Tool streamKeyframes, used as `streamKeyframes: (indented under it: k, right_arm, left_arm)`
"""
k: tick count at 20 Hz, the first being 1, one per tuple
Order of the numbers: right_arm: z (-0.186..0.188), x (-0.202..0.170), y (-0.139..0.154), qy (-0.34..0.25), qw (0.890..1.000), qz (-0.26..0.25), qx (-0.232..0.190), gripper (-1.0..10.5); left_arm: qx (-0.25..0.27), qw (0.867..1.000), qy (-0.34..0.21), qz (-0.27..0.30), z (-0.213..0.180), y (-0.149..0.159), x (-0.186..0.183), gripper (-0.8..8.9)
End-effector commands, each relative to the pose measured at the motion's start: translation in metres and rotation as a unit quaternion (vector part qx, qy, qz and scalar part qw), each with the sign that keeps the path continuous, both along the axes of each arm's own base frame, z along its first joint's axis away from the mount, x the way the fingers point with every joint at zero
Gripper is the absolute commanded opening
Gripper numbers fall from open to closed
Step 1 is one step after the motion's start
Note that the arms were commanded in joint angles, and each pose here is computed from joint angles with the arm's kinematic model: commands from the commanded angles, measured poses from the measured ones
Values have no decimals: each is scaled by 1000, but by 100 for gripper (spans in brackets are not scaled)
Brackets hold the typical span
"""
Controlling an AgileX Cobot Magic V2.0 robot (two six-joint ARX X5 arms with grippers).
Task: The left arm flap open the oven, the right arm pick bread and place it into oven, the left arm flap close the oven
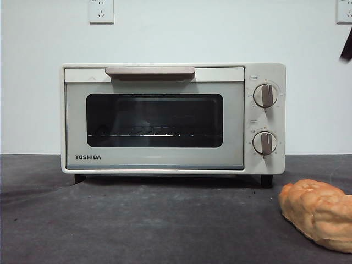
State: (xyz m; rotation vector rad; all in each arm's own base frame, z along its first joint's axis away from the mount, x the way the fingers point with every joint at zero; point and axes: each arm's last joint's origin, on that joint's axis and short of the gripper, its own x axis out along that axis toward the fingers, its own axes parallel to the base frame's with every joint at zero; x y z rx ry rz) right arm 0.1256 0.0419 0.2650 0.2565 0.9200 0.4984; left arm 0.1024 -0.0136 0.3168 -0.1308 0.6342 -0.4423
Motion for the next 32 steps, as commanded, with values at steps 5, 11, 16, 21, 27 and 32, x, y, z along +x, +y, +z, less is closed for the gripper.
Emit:
streamKeyframes:
  k: [5, 11, 16, 21, 27, 32]
  right_arm:
    - [-52, 6, 22, 39, 999, -29, 8, 436]
    - [-80, 19, 49, 30, 997, -43, -58, 437]
    - [-99, 32, 65, 39, 994, -46, -97, 436]
    - [-113, 37, 75, 48, 991, -40, -117, 425]
    - [-116, 37, 76, 56, 990, -37, -123, 220]
    - [-99, 37, 77, 31, 994, -36, -101, 220]
  left_arm:
    - [3, 1000, -14, -6, 6, 0, 0, 12]
    - [2, 1000, -13, -5, 6, 0, 0, 11]
    - [2, 1000, -14, -5, 6, 0, 0, 12]
    - [2, 1000, -13, -5, 6, 0, 0, 12]
    - [-1, 1000, -18, -3, 7, -1, 1, 12]
    - [-12, 1000, -20, -14, 8, -4, 2, 12]
